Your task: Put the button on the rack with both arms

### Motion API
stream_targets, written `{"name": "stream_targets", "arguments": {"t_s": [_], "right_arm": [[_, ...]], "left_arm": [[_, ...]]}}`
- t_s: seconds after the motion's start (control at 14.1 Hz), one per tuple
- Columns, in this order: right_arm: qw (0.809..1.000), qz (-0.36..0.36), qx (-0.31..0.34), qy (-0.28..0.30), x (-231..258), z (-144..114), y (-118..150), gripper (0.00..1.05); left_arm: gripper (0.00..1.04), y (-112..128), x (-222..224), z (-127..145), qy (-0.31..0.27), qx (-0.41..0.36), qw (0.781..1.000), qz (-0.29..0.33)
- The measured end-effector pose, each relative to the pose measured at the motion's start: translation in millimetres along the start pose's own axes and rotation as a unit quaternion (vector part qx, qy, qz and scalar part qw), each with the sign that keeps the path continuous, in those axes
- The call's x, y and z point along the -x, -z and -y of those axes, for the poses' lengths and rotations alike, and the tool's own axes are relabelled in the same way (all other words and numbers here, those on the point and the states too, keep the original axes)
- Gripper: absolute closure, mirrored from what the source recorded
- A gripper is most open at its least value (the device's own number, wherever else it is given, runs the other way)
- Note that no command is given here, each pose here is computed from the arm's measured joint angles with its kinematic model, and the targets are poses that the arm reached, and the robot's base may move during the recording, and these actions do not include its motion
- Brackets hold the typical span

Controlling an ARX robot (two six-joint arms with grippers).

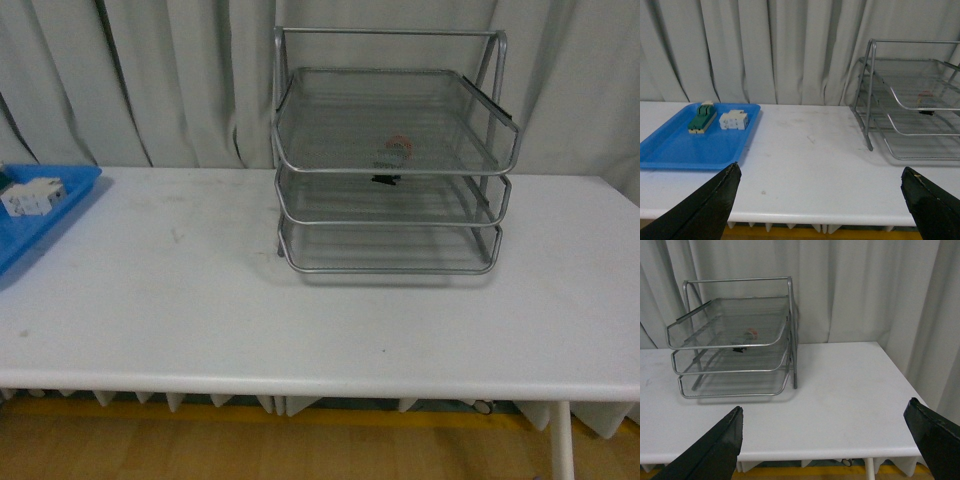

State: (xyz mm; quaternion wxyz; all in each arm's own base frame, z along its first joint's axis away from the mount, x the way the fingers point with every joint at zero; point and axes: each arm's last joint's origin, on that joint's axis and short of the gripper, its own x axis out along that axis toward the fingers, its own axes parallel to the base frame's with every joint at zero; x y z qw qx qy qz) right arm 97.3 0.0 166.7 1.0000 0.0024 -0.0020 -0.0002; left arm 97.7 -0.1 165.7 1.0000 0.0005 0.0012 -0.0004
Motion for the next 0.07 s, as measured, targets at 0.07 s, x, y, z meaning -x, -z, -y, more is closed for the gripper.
{"name": "stream_targets", "arguments": {"t_s": [0.07], "right_arm": [[1.000,0.000,0.000,0.000,0.0,0.0,0.0,0.06]], "left_arm": [[0.07,0.0,0.0,0.0,0.000,0.000,1.000,0.000]]}}
